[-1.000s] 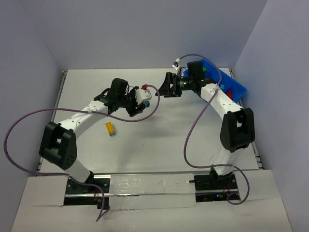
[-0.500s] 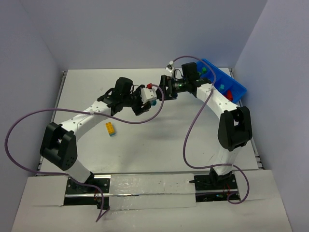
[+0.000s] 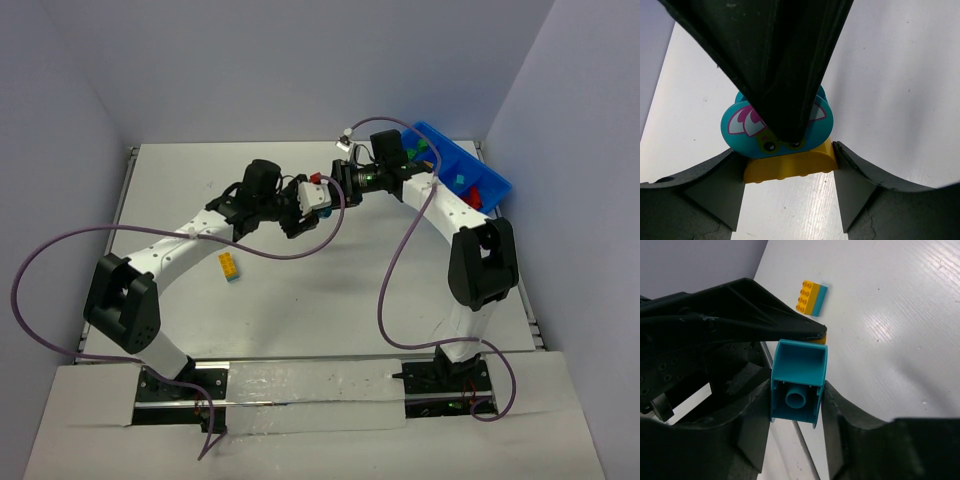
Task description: Sort the legos into containers by color
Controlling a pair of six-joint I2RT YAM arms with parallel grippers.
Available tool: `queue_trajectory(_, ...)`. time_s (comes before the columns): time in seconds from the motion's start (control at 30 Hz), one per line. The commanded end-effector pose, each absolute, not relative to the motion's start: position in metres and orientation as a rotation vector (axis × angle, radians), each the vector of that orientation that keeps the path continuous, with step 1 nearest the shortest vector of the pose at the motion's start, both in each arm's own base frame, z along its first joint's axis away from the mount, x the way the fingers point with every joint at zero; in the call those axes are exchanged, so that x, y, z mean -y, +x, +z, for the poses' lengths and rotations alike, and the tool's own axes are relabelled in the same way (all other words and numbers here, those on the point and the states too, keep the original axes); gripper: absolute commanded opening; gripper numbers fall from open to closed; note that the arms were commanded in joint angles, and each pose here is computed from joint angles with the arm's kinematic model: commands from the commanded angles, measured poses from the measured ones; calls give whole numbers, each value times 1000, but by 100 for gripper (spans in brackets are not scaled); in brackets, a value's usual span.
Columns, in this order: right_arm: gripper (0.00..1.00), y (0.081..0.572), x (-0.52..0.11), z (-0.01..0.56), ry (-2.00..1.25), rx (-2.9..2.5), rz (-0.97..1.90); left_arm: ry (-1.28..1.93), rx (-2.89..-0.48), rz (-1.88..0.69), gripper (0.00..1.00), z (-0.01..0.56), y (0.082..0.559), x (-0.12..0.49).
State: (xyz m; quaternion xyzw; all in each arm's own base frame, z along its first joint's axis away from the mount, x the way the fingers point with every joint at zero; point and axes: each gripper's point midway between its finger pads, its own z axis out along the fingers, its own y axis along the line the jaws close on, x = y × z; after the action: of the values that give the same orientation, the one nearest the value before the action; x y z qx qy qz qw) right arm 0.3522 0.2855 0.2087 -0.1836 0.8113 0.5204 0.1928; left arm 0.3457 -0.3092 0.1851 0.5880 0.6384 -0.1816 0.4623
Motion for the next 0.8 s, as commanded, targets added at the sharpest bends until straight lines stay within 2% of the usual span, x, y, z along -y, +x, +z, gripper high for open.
queue_trajectory(0.0,45,355,-293,226,-587,-2200,1494,1380,-1472,-428,59,226,360,322)
queue_trajectory(0.03,41,355,-293,226,-589,-2197,1497,1376,-1477,-425,60,226,361,322)
queue_trajectory(0.1,25,355,-294,227,-590,-2194,1503,1367,-1494,-411,71,223,365,322)
queue_trajectory(0.13,21,355,-294,228,-590,-2190,1505,1360,-1503,-409,83,222,366,321)
queue_trajectory(0.2,8,356,-294,231,-587,-2183,1510,1346,-1508,-401,96,223,367,319)
queue_trajectory(0.27,1,361,-293,237,-571,-2168,1511,1341,-1512,-400,99,224,365,317)
queue_trajectory(0.43,0,384,-274,251,-494,-2126,1499,1248,-1558,-486,99,243,361,297)
queue_trajectory(0.77,0,406,-251,288,-512,-1964,1544,940,-1641,-901,99,302,349,241)
